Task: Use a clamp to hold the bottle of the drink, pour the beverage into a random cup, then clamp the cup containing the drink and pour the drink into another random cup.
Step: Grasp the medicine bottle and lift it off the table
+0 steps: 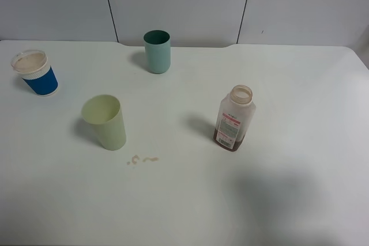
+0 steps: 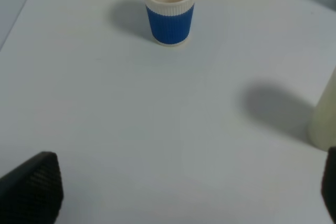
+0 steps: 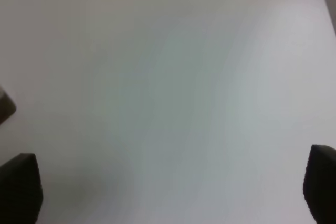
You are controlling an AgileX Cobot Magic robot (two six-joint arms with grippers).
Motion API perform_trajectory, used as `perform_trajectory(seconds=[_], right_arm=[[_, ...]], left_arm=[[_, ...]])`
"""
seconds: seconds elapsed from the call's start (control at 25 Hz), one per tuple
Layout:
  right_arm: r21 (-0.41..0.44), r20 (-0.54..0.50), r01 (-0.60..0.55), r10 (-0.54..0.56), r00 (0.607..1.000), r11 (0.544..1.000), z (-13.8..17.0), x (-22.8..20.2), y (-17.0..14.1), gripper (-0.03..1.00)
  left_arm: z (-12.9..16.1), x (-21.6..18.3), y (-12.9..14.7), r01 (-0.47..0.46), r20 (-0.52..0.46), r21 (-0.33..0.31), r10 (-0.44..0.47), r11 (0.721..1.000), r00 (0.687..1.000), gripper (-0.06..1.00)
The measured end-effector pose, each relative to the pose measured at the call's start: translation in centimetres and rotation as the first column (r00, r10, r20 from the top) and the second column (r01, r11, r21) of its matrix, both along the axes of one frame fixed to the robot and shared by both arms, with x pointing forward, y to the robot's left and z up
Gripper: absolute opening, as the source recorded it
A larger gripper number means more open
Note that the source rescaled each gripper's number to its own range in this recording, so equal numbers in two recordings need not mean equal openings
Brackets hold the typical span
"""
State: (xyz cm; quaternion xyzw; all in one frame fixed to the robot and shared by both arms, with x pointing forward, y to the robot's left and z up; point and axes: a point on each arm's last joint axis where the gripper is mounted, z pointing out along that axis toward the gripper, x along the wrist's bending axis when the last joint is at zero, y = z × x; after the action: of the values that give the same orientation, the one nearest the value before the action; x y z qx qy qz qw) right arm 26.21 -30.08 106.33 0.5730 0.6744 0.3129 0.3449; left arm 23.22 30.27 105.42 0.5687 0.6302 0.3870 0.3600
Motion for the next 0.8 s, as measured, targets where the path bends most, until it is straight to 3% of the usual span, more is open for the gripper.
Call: perform_trajectory(seconds=[0.28, 0.56, 0.8], right_arm=[[-0.088, -0.147, -0.165, 0.151, 0.977, 0.982, -0.5, 2.5, 0.7, 1.00], [-0.146, -0.293, -0.337, 0.284, 0.913, 0.930, -1.4, 4.8, 1.8, 1.00], [-0.185, -0.382, -0.424, 0.332, 0.862, 0.887, -2.1, 6.3, 2.5, 1.00]], left_arm=[[0.0, 0.0, 0.0, 0.000, 0.000, 0.000, 0.000, 1.000, 1.000, 1.00], [0.0, 0.0, 0.0, 0.000, 0.000, 0.000, 0.000, 1.000, 1.000, 1.00], [0.0, 0.0, 0.0, 0.000, 0.000, 0.000, 0.000, 1.000, 1.000, 1.00]])
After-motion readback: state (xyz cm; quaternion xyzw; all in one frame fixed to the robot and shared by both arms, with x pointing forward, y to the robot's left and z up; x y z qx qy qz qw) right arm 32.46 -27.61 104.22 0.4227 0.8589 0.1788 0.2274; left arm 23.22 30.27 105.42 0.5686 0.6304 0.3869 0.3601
